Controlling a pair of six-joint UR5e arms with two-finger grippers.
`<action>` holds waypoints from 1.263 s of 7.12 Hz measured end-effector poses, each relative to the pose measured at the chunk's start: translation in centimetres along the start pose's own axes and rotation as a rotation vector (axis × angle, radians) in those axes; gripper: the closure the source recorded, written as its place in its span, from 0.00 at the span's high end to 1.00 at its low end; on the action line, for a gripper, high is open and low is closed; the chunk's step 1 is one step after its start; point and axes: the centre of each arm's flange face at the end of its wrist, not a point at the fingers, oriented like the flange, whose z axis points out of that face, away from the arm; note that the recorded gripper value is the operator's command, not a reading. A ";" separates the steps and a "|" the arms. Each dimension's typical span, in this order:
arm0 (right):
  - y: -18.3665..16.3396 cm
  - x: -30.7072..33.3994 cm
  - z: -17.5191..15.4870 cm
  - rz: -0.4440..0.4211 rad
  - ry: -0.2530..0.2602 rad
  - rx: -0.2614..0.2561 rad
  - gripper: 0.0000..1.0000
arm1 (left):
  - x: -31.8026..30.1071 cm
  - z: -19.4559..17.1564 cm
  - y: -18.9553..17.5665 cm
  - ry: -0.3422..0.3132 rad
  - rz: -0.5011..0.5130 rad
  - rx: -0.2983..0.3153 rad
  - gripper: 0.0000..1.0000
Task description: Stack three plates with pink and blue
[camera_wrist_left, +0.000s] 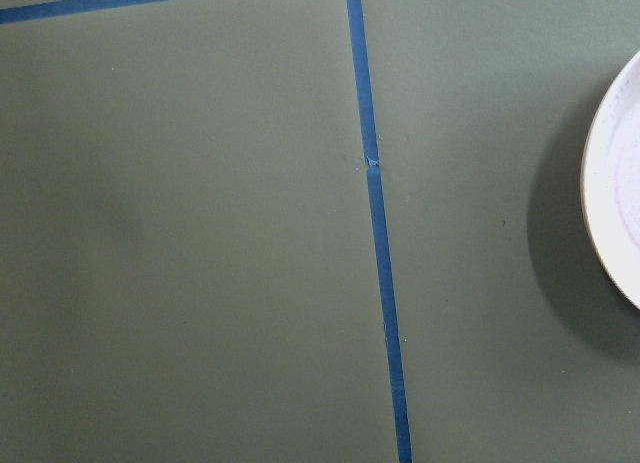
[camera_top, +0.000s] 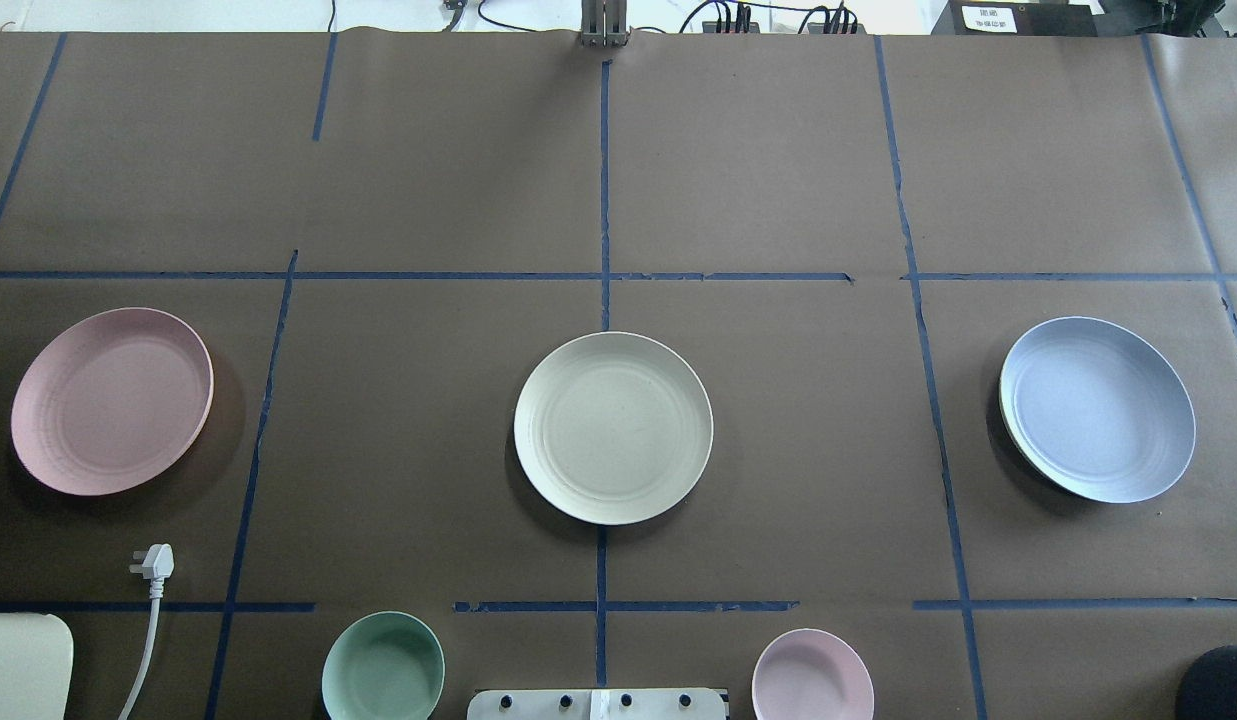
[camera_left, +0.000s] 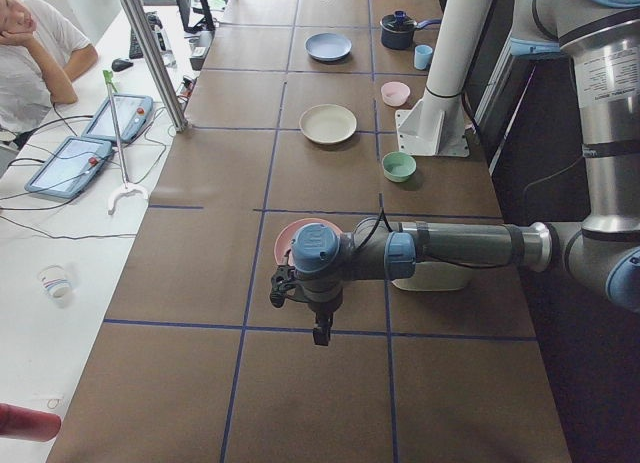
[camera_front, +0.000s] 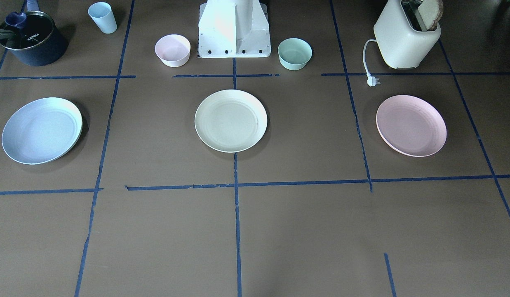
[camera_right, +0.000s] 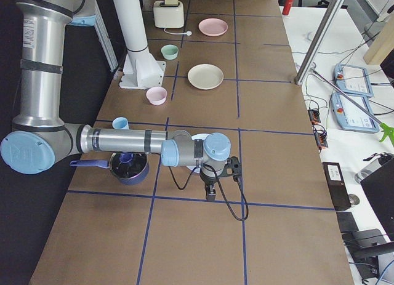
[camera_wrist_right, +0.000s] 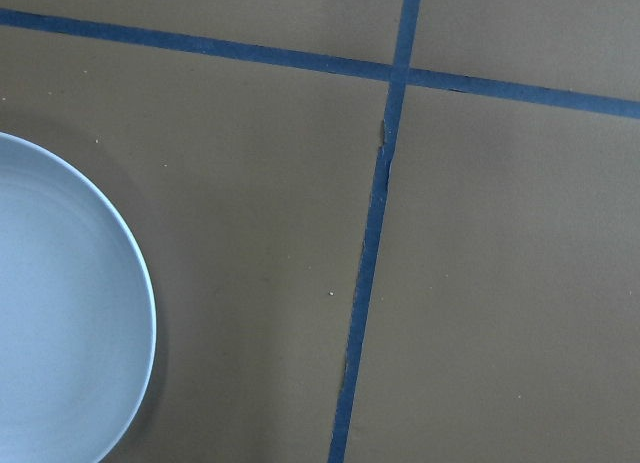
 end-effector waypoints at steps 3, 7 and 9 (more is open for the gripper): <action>0.0 0.0 0.0 0.000 0.000 0.001 1.00 | 0.1 0.0 0.0 0.000 0.002 0.000 1.00; -0.4 -0.2 -0.3 -0.005 0.000 0.007 1.00 | 1.9 -2.0 -3.6 -0.006 0.132 0.132 1.00; -0.4 -0.2 -0.2 -0.005 0.000 0.006 1.00 | 4.7 -0.7 -5.4 0.017 0.180 0.175 1.00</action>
